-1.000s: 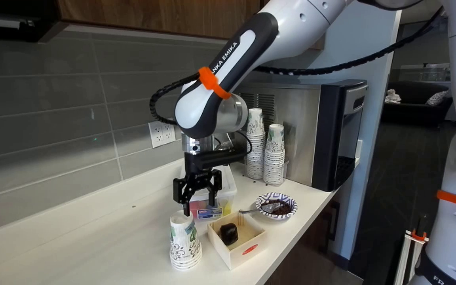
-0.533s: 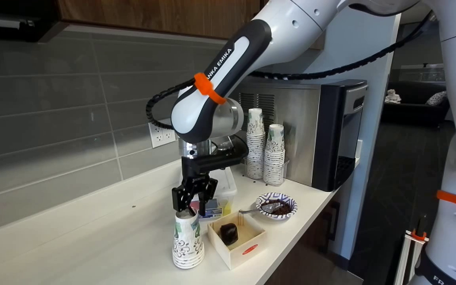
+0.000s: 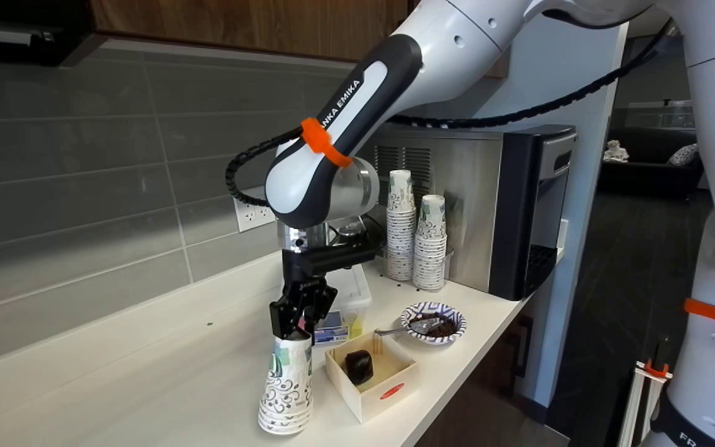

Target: Pick up the cup from the stacked cups on the left and stuck it on the cups on the right

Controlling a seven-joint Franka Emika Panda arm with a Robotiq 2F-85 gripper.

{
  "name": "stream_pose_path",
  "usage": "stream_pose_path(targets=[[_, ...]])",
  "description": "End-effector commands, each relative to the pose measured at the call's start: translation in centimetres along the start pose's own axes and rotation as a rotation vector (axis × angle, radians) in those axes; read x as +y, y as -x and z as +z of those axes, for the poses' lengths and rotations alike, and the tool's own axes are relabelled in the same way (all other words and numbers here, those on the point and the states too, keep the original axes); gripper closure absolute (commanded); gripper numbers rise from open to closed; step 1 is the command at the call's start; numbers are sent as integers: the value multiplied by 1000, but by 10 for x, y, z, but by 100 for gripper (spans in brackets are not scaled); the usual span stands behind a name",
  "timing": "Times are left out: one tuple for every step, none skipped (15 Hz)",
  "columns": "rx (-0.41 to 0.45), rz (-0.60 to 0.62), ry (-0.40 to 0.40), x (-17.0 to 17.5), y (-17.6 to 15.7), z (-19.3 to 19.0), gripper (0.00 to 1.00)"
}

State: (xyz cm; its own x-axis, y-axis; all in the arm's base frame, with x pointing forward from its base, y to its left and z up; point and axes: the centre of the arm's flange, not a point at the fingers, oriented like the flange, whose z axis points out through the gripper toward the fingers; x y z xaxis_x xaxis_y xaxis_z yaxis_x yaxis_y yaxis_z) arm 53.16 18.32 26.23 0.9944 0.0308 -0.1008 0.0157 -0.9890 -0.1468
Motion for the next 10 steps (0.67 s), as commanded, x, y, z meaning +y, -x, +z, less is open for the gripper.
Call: stream_pose_path(targets=[[15, -40, -13, -14, 3, -11, 99], [16, -44, -10, -18, 7, -16, 99], [23, -44, 5, -24, 13, -26, 99], [32, -47, 20, -31, 19, -36, 99], [45, -44, 38, -39, 24, -48, 99], [60, -43, 56, -46, 29, -59, 99], [79, -35, 84, -54, 34, -69, 99], [94, -21, 110, -60, 39, -80, 99], [104, 2, 139, -66, 44, -89, 99], [114, 18, 157, -70, 49, -98, 99]])
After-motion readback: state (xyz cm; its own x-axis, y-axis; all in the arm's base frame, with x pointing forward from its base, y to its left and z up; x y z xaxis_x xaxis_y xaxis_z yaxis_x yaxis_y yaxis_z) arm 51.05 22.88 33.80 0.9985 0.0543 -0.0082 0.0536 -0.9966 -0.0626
